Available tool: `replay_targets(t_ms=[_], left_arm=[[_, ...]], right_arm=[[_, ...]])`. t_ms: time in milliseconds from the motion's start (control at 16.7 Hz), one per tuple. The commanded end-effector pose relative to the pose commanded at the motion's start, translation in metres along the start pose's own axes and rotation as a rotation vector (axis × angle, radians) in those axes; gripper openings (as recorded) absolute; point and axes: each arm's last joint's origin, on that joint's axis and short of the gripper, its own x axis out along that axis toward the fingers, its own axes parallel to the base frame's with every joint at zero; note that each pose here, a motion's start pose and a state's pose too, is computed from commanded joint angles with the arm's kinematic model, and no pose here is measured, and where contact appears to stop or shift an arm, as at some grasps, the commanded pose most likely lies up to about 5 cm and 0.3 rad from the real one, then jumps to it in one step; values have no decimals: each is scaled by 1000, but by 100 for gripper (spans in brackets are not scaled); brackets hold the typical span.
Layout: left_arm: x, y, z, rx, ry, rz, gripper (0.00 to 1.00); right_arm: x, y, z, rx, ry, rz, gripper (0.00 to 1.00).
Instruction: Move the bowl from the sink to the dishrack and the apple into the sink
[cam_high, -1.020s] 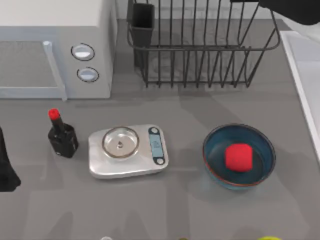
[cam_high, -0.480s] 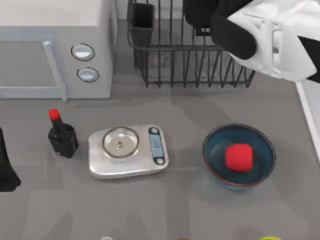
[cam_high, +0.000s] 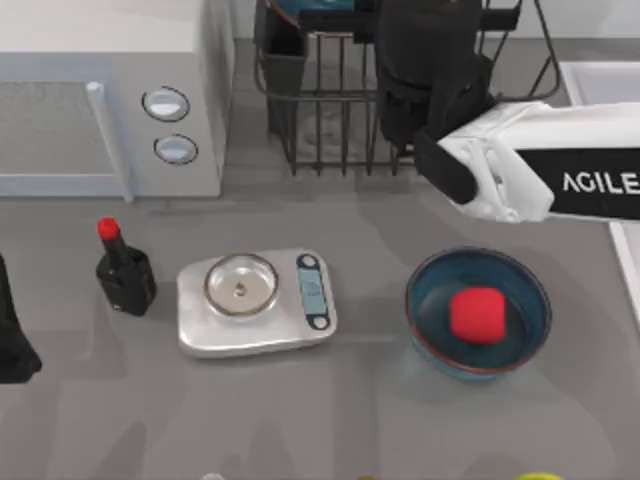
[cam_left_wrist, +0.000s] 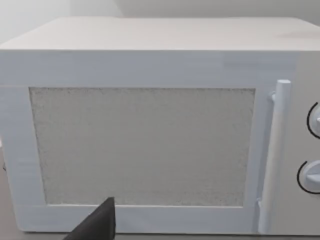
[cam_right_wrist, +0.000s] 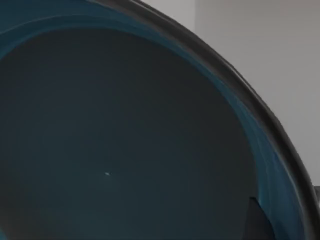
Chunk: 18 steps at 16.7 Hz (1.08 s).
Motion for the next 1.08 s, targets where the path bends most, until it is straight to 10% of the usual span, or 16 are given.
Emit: replay_targets(t_ms=[240, 1080], left_arm=[[0, 0, 0, 0, 0, 0, 100], [0, 0, 0, 0, 0, 0, 100]], right_arm=[[0, -1, -2, -1, 1, 0, 0], [0, -1, -2, -1, 1, 0, 100]])
